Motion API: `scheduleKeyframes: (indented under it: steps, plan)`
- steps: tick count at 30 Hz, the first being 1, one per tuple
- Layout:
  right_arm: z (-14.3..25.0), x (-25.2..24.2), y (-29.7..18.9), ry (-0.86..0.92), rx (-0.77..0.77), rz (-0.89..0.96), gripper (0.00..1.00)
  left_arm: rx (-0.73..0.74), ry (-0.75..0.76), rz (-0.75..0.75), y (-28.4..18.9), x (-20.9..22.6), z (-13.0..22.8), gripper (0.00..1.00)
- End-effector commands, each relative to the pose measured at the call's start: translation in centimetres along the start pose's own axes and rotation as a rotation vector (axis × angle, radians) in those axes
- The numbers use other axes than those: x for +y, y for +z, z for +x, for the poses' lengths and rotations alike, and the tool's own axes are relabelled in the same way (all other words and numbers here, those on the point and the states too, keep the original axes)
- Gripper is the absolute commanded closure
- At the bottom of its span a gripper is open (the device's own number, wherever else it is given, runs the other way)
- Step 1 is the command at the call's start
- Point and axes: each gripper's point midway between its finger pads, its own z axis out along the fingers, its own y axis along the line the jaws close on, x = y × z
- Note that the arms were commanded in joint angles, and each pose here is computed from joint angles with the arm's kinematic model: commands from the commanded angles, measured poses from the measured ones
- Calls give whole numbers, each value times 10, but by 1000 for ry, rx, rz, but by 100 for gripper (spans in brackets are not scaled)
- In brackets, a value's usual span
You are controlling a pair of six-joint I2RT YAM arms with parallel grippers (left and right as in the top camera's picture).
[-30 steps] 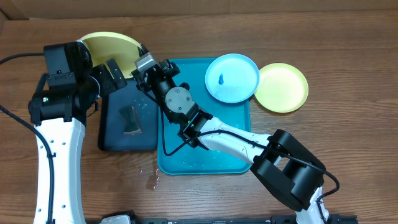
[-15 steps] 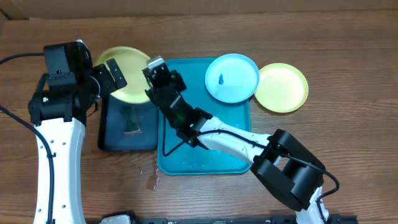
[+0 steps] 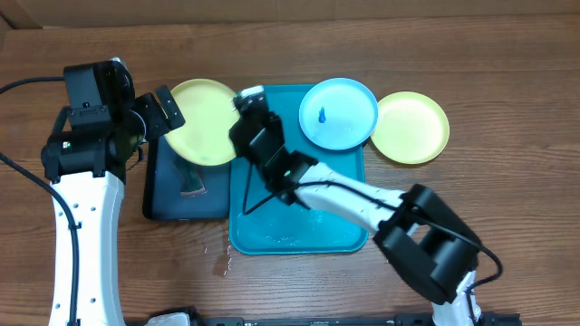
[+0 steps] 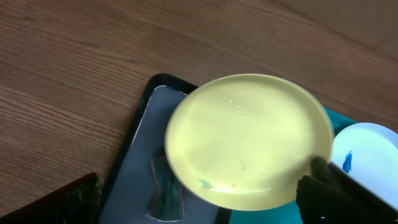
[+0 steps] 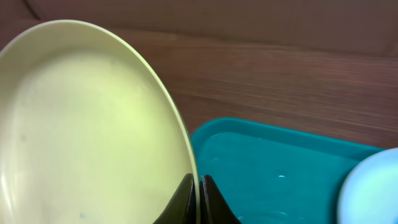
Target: Clean dirty plates on tray and stack at the side
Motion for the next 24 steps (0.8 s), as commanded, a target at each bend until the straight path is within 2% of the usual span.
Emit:
scheduleKeyframes:
  steps: [1,4,8,16,24]
  plan:
    - [-72,-29,-28,102,-91,-15,96,4,-8,10,1,-2,0,0]
    - [-81,-63,-34,118,-43,3,96,4,-8,10,1,-2,0,0]
    - [-73,-122,-44,212,74,75,96,4,-8,10,1,-2,0,0]
    - [-18,-259,-68,487,384,216,96,3,-8,10,1,-2,0,0]
    - [24,-372,-118,759,519,373,96,4,-8,10,1,-2,0,0]
